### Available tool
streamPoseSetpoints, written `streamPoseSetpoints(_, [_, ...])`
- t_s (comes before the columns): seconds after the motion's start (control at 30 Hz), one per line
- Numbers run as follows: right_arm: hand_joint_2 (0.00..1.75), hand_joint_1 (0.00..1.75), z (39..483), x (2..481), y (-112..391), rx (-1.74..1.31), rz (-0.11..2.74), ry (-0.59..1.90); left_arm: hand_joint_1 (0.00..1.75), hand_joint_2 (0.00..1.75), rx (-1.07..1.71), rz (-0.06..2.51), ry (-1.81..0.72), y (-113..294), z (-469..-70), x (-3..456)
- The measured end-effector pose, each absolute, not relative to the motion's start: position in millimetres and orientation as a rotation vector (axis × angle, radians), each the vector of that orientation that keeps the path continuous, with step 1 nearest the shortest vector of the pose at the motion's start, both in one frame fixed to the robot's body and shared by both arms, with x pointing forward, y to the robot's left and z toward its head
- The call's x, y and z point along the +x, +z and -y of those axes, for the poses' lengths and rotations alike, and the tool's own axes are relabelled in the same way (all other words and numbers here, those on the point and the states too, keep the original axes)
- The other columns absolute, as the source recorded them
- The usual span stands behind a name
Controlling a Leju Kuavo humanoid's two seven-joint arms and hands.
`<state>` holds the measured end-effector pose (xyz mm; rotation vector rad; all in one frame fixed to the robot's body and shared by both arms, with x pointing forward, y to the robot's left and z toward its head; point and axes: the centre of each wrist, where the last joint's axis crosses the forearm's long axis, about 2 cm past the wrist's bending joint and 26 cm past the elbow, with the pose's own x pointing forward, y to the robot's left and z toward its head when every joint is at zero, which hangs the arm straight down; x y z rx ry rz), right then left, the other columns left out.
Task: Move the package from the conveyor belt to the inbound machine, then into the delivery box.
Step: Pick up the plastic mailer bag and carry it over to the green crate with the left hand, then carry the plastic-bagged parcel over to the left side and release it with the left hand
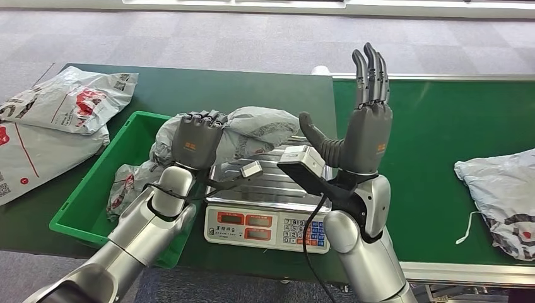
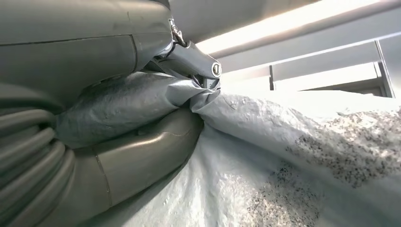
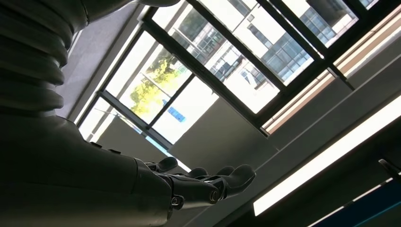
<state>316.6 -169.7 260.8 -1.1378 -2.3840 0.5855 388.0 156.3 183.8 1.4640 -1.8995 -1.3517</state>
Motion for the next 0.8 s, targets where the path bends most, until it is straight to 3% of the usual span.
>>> streamPoseSetpoints(0.27, [1.75,0.00,169.9,315.6,261.2,-1.139,2.386,0.582,1.75,1.75,1.487,1.923,-1.314,189.7,-160.4,387.0])
streamPoseSetpoints(0.37, [1.75,0.00,170.0,315.4,261.1,-1.143,2.387,0.577,1.75,1.75,1.568,1.937,-1.125,195.1,-169.8,386.5])
streamPoseSetpoints(0.47, [1.75,0.00,170.3,315.4,260.5,-1.152,2.388,0.559,1.75,1.75,1.689,1.973,-0.872,219.4,-198.3,391.6])
streamPoseSetpoints(0.63, [1.75,0.00,170.7,314.6,256.6,-1.165,2.388,0.539,1.75,1.75,1.840,1.975,-0.711,254.9,-262.0,394.9])
streamPoseSetpoints(0.8, [1.75,0.00,170.5,312.8,253.0,-1.164,2.372,0.564,1.75,1.75,1.948,1.675,-0.519,260.1,-320.4,390.0])
